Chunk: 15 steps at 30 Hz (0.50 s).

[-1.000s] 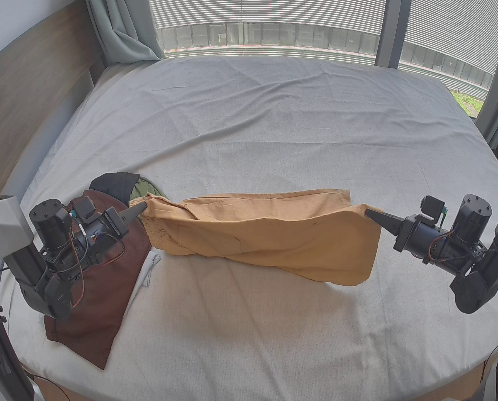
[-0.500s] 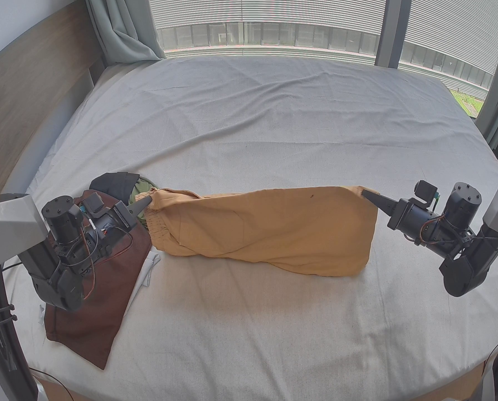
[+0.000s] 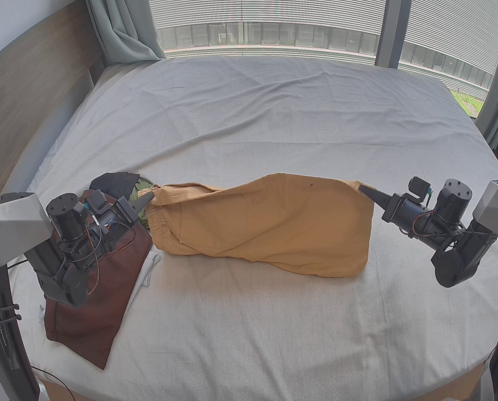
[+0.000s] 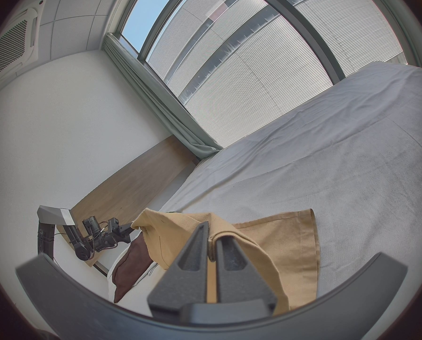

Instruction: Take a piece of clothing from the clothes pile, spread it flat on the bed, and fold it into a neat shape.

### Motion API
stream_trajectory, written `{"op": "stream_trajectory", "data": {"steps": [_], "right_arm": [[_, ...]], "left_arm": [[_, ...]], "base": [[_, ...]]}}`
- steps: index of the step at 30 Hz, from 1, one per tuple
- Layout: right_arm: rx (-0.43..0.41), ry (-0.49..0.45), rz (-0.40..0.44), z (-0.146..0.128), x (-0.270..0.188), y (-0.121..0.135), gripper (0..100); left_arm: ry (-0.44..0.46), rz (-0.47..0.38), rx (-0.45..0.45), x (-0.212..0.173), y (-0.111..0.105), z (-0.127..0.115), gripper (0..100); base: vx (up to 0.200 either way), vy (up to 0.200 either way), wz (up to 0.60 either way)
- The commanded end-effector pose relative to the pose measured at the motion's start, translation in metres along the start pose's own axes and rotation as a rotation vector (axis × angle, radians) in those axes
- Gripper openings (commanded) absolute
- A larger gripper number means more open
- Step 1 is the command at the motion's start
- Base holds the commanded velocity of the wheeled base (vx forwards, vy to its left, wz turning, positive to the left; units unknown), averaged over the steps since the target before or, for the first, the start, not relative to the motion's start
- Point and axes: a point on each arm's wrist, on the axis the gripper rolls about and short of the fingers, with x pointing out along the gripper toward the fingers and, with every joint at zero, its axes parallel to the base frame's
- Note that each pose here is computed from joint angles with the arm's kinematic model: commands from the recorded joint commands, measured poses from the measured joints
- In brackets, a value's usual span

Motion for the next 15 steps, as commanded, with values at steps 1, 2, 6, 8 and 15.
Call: {"op": "stream_trajectory", "data": {"steps": [1, 2, 6, 8, 15], "right_arm": [[-0.001, 0.001, 0.004, -0.004, 0.008, -0.007, 0], [-0.002, -0.001, 0.004, -0.004, 0.009, -0.008, 0], [0.002, 0.005, 0.003, -0.003, 0.016, -0.011, 0], [-0.005, -0.004, 0.009, -0.001, 0.021, -0.013, 0], [-0.001, -0.001, 0.01, -0.004, 0.034, -0.024, 0]], "left_arm": [[0.002, 0.001, 0.0, 0.005, 0.005, -0.002, 0], [-0.001, 0.0, 0.001, 0.006, 0.006, -0.002, 0], [-0.014, 0.007, 0.002, 0.012, 0.01, -0.003, 0], [-0.022, 0.008, 0.004, 0.016, 0.013, -0.003, 0], [-0.022, 0.008, 0.0, 0.024, 0.022, -0.007, 0]], "base": [[0.0, 0.0, 0.0], [0.0, 0.0, 0.0], [0.0, 0.0, 0.0], [0.0, 0.0, 0.0], [0.0, 0.0, 0.0]]}}
